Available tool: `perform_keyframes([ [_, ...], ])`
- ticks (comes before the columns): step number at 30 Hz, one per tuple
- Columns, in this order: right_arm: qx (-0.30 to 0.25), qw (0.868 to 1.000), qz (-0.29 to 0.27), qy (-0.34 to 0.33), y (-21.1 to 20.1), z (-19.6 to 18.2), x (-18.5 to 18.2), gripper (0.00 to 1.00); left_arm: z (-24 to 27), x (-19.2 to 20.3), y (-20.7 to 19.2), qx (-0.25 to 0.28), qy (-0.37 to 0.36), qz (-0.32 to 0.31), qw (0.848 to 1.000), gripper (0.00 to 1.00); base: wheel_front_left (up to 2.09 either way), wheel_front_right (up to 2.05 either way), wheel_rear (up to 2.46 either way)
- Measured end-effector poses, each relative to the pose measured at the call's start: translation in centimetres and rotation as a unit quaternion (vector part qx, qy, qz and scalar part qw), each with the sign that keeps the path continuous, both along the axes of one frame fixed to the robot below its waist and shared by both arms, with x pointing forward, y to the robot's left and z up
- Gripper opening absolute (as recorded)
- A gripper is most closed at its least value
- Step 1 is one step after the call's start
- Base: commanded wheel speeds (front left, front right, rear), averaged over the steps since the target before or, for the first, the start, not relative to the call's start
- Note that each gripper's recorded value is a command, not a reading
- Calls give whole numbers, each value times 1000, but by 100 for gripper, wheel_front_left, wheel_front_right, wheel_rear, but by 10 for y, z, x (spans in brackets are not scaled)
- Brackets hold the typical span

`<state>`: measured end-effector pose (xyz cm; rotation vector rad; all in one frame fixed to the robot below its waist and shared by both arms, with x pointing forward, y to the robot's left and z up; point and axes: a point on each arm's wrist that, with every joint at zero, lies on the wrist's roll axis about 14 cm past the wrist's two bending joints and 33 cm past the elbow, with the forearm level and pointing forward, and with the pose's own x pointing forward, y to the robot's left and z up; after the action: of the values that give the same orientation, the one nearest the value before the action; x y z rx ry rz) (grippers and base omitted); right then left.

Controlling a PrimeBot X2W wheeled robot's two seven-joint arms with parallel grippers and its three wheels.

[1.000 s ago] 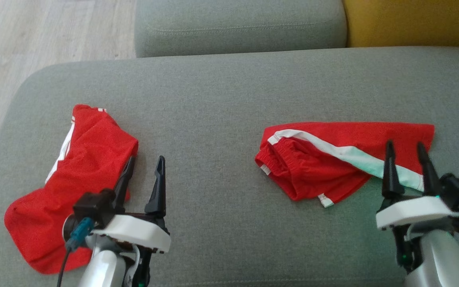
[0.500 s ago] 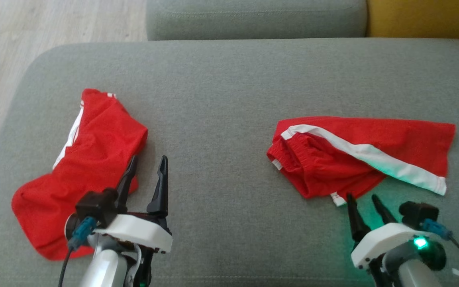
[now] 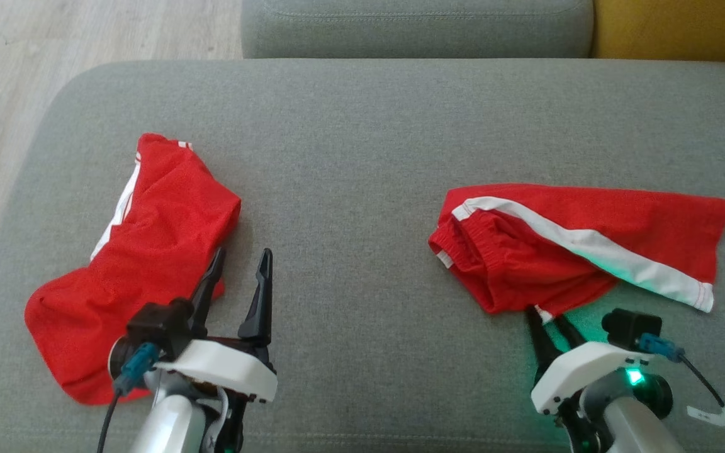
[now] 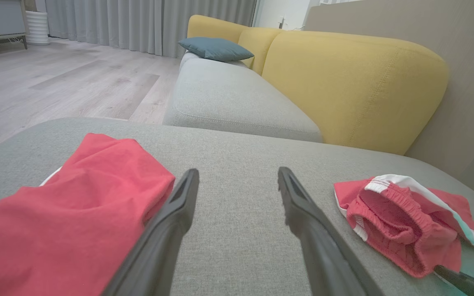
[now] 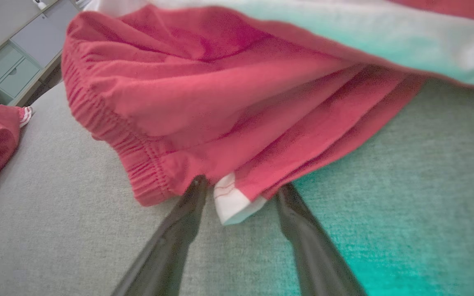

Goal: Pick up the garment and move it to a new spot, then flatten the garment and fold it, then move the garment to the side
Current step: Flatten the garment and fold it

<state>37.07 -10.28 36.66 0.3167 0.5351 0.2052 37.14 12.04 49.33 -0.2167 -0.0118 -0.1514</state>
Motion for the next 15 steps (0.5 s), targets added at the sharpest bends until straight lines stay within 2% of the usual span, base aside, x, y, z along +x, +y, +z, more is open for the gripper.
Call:
perform_keyframes([
  [4,-16,1000,-10,-1,-10,-3,-1,0,1,0,0,0,-2,-1,1000,100,0,0,0],
  [8,-58,997,-51,-17,-48,3,6,0,6,1,-1,0,-8,0,1000,100,0,0,0],
  [15,-143,978,-134,-69,-126,43,17,0,14,2,-7,-1,-20,-7,1000,100,0,0,0],
])
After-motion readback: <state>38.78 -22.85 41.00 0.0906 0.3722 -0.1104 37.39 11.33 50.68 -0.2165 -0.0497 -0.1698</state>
